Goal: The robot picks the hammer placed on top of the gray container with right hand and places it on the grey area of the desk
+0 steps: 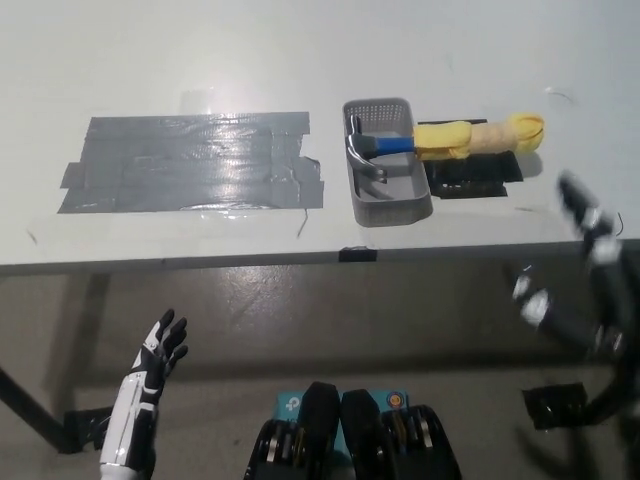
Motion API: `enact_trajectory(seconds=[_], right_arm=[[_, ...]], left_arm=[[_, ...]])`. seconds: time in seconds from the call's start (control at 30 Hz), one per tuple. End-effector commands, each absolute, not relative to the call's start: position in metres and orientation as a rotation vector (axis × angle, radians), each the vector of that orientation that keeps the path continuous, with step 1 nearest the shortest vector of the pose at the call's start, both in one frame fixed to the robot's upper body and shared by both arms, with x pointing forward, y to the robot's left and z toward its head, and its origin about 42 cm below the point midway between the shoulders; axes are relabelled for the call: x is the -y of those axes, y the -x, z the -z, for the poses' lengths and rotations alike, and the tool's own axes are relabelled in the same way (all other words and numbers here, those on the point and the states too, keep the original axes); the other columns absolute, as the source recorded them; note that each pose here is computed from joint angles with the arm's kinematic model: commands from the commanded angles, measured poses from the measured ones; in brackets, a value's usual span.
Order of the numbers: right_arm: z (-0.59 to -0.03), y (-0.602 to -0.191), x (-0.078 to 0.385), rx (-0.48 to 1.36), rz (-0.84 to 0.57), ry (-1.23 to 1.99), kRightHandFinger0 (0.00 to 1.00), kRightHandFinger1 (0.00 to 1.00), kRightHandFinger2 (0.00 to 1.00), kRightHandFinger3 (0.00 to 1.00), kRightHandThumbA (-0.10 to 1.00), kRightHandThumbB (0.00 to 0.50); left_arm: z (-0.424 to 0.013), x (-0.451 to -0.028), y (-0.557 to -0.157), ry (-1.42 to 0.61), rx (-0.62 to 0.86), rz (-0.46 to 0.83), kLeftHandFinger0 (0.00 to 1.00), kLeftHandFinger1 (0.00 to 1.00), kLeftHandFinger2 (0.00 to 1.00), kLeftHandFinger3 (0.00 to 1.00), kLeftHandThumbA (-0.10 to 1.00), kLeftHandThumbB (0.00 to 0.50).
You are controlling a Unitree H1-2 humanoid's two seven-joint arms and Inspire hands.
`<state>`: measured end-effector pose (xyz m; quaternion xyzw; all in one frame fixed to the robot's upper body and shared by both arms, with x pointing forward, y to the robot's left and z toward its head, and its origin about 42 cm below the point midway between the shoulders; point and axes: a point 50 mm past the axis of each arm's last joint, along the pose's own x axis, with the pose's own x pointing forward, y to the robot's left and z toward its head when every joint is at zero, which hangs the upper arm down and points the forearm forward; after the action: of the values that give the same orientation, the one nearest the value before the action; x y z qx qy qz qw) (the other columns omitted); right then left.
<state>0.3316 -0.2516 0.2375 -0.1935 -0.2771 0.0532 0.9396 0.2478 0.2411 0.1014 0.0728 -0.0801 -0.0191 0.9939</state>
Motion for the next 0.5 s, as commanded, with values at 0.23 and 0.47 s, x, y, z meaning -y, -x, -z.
enact_trajectory(seconds=[0.23,0.47], right_arm=[[-0.381,-0.476,0.263,0.240,-0.346,0.872,1.00,1.00,1.00,1.00,0.74,0.351],[-0.406,-0.546,0.235,0.056,-0.429,1.073,1.00,1.00,1.00,1.00,0.80,0.413]], left_arm=[[-0.115,-0.240,-0.249,-0.146,0.245,0.061,1.00,1.00,1.00,1.00,1.00,0.050],[-0.111,-0.238,-0.245,-0.139,0.223,0.068,1.00,1.00,1.00,1.00,1.00,0.072]])
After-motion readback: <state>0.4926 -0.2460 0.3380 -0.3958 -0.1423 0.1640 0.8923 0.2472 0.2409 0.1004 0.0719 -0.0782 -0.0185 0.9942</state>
